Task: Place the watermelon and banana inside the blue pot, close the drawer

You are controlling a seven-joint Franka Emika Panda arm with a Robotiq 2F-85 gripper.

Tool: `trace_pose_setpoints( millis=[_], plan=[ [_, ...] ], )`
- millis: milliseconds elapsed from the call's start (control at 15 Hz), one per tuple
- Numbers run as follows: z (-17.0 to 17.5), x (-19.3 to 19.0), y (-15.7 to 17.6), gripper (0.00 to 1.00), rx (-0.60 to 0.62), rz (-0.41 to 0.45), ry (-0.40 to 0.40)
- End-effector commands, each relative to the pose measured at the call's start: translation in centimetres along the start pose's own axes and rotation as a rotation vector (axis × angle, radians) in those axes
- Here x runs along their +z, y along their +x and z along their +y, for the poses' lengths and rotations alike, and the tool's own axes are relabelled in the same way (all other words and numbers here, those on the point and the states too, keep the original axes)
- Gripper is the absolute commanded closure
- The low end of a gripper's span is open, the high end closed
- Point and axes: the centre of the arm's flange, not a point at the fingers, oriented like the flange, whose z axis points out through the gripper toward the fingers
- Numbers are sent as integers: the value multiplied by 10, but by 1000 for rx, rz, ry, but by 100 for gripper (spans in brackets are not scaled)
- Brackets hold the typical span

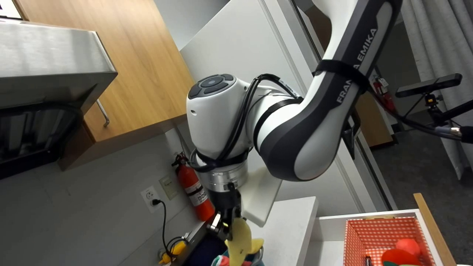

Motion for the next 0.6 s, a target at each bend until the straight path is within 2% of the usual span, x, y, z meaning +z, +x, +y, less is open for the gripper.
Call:
trace_pose_setpoints(
  millis=[0,200,533],
  plan=[
    [3,6,13,21,9,-23,7],
    [8,9,12,0,20,-38,8],
    [16,10,11,0,27,-62,5]
  ],
)
